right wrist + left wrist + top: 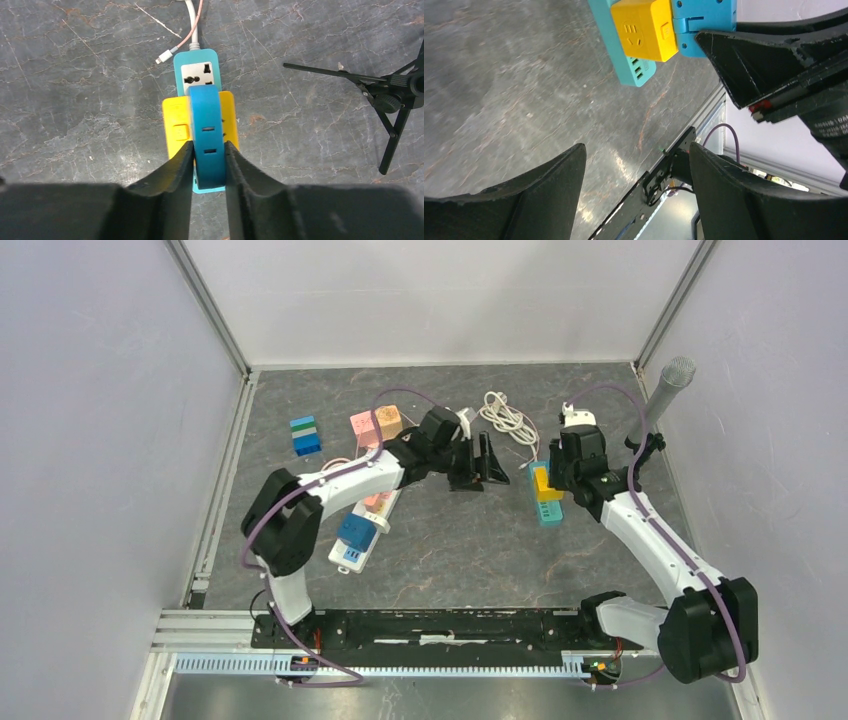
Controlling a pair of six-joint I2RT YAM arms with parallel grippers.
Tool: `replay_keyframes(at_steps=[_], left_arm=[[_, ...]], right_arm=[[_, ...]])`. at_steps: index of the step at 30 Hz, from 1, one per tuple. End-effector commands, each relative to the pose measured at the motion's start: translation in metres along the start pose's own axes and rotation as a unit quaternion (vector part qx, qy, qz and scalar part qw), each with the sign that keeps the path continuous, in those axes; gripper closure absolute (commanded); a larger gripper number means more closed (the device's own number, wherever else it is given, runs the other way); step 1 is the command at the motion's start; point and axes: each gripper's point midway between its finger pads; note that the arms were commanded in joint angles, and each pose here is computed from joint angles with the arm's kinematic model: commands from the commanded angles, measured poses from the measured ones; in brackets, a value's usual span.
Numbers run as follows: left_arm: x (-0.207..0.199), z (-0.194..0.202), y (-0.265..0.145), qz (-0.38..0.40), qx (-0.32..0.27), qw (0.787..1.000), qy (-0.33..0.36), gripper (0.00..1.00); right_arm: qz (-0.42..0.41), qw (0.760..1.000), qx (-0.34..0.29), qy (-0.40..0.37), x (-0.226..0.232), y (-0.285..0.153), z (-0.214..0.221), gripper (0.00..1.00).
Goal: Pull the plug off the socket
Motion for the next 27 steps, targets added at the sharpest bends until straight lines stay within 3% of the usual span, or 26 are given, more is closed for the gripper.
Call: replay_keyframes(at_steps=[1,7,15,18,22,23,27], left_arm=[[-0.042,-0.017,0.024,0.051,-0.014,0.999,0.008,0.19],[-0.036,-0.018,0.040,0.028,-0.028,0.999,0.007,0.20],[-0.025,-0.015,0.058,0.015,-0.021,1.000,0.002,0.25],[-0.026,-0.013,0.069,0.019,-0.011,1.000,0.000,0.28],[-0.026,-0.007,0.082,0.022,0.003,1.000,0.000,0.32],[-0.025,-0.005,0.085,0.022,0.007,1.000,-0.001,0.32],[-0.032,-0.008,0.092,0.037,0.007,0.999,0.005,0.35]], right_arm=[[-0.015,1.000,-0.015,0.007,0.003,0.005,-0.005,0.76],[-0.066,0.994,-0.016,0.089,0.023,-0.008,-0.007,0.91],[-0.067,0.991,-0.013,0.114,0.023,-0.012,-0.002,0.94],[-0.060,0.994,-0.001,0.094,0.020,-0.009,0.002,0.88],[-0.029,0.997,0.005,0.066,0.008,-0.005,0.007,0.59],[-0.025,0.998,0.002,0.059,0.006,-0.005,0.005,0.55],[-0.021,0.999,-0.012,0.042,0.004,-0.007,-0.004,0.57]])
Point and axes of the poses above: each gripper's point midway between its finger pads, its own y axis out along the fingers, its own x axis along the line the jaws close on, z = x × y, and after that the axes turned 5 degrees about y, right-handed
